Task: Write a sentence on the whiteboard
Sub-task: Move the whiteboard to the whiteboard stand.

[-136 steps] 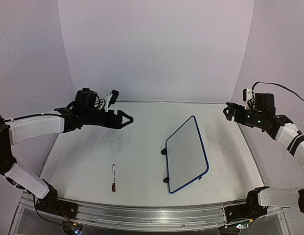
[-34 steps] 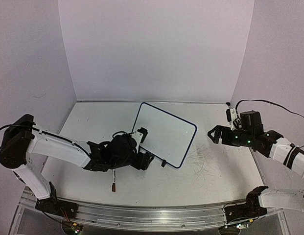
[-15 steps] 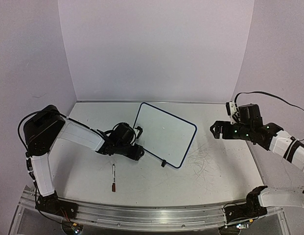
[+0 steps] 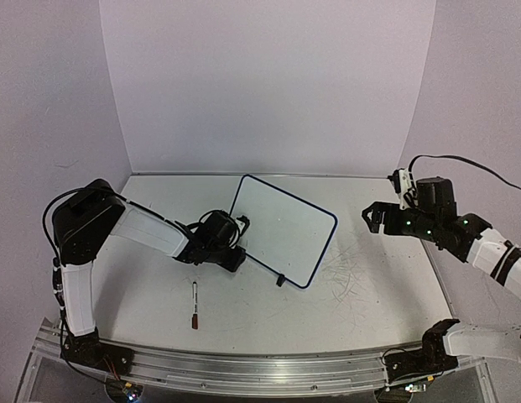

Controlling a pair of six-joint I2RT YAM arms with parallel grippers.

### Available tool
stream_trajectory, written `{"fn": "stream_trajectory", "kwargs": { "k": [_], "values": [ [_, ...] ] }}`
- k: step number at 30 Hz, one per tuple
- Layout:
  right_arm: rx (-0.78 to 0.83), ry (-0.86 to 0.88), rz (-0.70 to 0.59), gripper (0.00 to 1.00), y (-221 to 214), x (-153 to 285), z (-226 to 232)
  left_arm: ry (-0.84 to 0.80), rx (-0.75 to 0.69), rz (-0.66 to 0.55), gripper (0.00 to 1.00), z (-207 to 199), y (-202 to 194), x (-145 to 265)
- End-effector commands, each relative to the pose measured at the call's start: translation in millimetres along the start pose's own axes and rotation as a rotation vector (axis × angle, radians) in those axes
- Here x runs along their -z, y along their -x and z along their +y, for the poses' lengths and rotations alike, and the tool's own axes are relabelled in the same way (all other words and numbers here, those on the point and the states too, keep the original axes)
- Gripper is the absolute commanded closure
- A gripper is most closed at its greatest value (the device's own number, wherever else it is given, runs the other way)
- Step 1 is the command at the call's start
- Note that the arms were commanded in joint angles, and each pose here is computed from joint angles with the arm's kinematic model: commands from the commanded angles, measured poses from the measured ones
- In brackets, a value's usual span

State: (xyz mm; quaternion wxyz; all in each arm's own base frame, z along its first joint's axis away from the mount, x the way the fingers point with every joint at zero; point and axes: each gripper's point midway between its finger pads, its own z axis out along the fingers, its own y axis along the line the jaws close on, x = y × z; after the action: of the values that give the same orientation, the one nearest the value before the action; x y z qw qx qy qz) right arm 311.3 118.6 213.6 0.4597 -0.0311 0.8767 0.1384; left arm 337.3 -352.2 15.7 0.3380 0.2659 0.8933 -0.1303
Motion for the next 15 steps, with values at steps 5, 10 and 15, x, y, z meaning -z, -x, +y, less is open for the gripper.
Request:
{"fn": "stream_trajectory", "kwargs": {
  "k": [5, 10, 15],
  "values": [
    [-0.095, 0.002, -0.089, 0.00, 12, 6, -1, 0.050, -0.002, -0.019, 0.74, 7, 11, -7],
    [-0.063, 0.014, -0.070, 0.00, 10, 4, 2, 0.134, 0.039, -0.043, 0.84, 11, 8, -1],
    [-0.059, 0.031, -0.040, 0.00, 6, 3, 5, 0.199, 0.080, -0.055, 0.90, 7, -3, 4]
  ]
}}
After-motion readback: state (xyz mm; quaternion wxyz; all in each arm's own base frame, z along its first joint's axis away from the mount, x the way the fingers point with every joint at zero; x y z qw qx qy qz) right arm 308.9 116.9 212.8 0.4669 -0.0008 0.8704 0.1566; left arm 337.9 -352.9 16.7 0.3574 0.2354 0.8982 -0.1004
